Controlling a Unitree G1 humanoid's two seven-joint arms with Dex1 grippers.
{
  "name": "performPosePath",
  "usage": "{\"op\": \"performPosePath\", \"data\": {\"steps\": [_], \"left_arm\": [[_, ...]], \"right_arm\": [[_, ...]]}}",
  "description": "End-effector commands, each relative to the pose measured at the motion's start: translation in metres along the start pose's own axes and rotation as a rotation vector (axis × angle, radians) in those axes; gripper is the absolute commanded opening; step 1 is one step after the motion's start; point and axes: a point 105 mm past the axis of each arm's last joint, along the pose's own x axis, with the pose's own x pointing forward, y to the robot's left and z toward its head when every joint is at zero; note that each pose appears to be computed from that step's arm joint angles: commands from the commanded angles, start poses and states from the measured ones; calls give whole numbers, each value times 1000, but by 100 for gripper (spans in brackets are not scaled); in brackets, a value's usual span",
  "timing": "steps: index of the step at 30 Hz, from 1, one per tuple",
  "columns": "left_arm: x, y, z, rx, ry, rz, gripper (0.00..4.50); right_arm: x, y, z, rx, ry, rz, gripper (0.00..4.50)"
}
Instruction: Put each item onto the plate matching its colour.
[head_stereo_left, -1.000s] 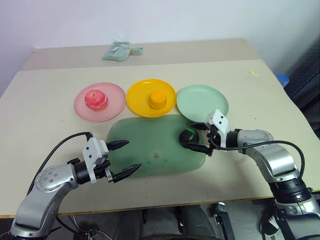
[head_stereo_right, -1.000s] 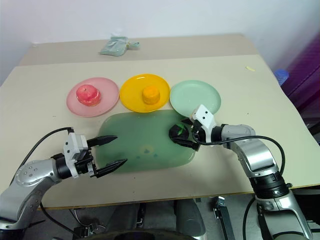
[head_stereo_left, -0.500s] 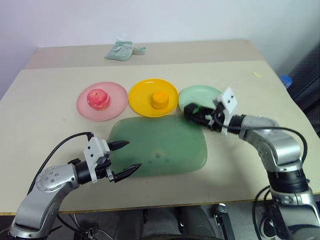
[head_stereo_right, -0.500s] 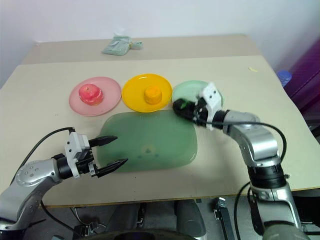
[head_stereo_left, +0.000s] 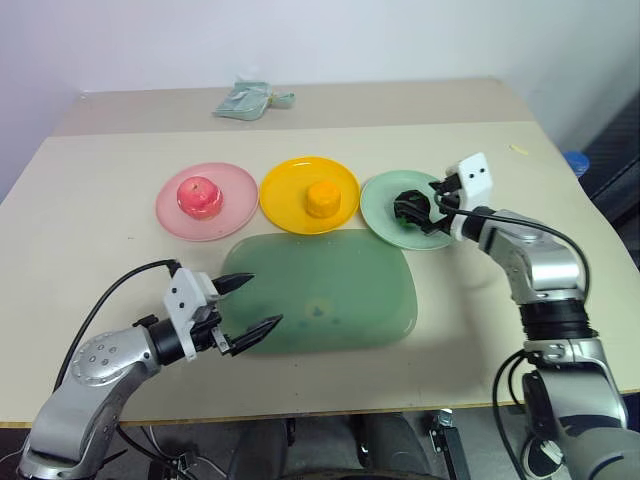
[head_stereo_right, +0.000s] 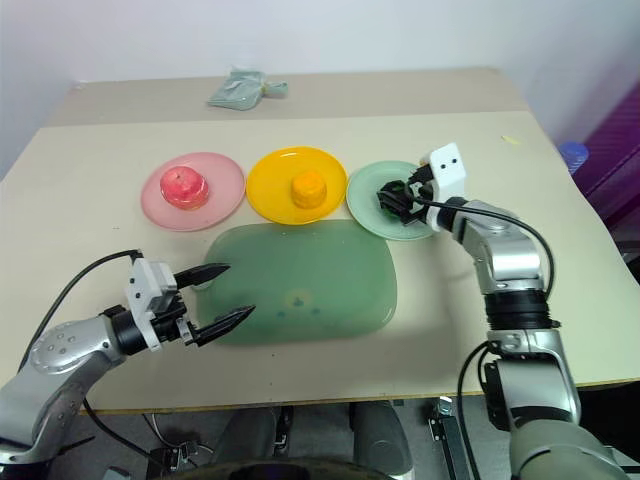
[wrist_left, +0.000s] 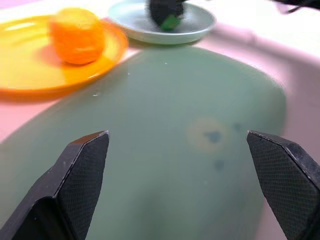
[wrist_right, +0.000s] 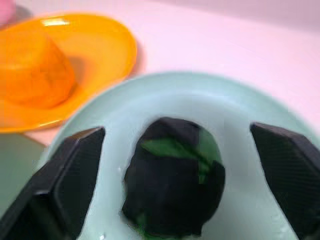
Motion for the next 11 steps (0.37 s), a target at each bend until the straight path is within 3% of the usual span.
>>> {"op": "performPosePath", "data": {"steps": [1, 7, 11], "left_arm": [[-24, 25, 8, 14, -32, 133, 450], [-83, 76, -11, -22, 8, 435, 450], [-101, 80, -19, -20, 41, 507, 450]], "right_arm": [[-36, -1, 18, -88, -83, 74, 444], [-96, -4, -9, -30, 25, 158, 444], [-115, -2, -28, 11, 93, 180, 444]]}}
